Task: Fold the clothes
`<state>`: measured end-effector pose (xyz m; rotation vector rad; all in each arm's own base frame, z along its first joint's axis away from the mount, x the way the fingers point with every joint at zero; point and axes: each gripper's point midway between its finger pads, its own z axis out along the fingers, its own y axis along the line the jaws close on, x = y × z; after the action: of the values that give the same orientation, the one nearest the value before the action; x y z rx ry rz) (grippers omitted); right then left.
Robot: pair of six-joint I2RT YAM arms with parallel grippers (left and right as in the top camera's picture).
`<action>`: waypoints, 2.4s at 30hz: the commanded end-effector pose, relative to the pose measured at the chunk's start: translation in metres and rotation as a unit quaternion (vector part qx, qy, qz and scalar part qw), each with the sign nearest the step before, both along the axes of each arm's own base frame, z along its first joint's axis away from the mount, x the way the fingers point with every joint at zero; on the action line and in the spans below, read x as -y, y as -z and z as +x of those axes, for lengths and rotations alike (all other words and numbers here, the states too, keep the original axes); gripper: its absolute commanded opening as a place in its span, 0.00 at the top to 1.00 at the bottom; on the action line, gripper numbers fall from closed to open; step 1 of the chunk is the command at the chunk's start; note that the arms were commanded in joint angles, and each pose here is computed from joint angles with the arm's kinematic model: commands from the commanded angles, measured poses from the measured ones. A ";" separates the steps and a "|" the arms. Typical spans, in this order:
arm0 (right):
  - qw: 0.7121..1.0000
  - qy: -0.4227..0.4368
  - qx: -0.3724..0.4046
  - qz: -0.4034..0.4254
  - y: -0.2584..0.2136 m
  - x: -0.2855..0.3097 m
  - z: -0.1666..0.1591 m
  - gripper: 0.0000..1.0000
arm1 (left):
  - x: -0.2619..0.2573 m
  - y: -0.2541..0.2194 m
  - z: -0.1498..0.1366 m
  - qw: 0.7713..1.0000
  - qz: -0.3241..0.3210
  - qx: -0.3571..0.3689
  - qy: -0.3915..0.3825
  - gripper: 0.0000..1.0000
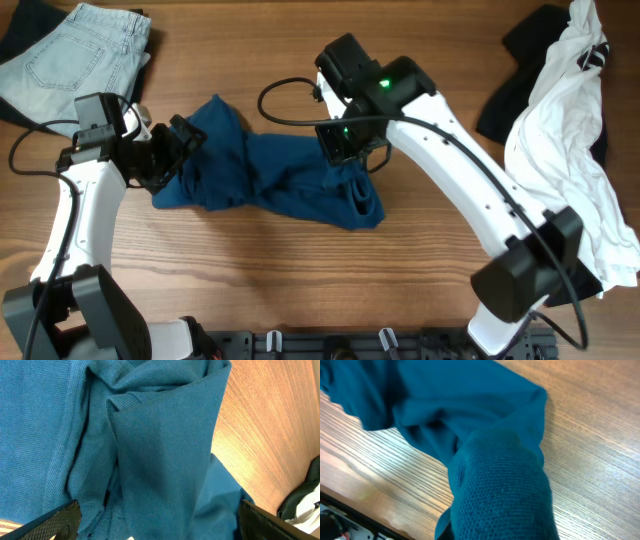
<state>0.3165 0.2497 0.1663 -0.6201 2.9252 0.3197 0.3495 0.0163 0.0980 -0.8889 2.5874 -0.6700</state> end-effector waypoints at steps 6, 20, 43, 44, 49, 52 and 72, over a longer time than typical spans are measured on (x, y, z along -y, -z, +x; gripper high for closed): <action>0.998 0.028 -0.033 -0.051 0.028 0.007 0.001 0.96 | 0.003 0.000 0.000 1.000 -0.008 0.000 0.002 0.00; 0.959 0.222 -0.075 -0.159 0.027 0.117 0.014 0.96 | 0.003 0.001 -0.003 1.000 -0.009 -0.005 0.004 0.00; 0.866 0.431 -0.112 -0.227 0.020 0.286 0.017 0.96 | 0.005 0.003 -0.008 1.000 -0.013 -0.019 0.004 0.00; 0.863 0.436 -0.111 -0.231 0.020 0.292 0.016 0.95 | 0.005 0.003 -0.009 1.000 -0.013 -0.020 0.003 0.00; 0.848 0.460 -0.113 -0.237 0.019 0.314 0.013 0.96 | 0.005 0.004 -0.010 1.000 -0.013 -0.022 0.004 0.00; 0.841 0.472 -0.116 -0.235 0.019 0.323 0.011 0.96 | 0.005 0.004 -0.010 1.000 -0.013 -0.022 0.003 0.00; 0.886 0.404 -0.121 -0.194 0.021 0.247 0.017 0.96 | 0.005 0.004 -0.010 1.000 -0.013 -0.022 0.004 0.00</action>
<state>0.3298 -0.0145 0.1381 0.6947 3.1840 -0.3618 0.3403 0.0133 0.0945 -0.9156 2.6237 -0.6781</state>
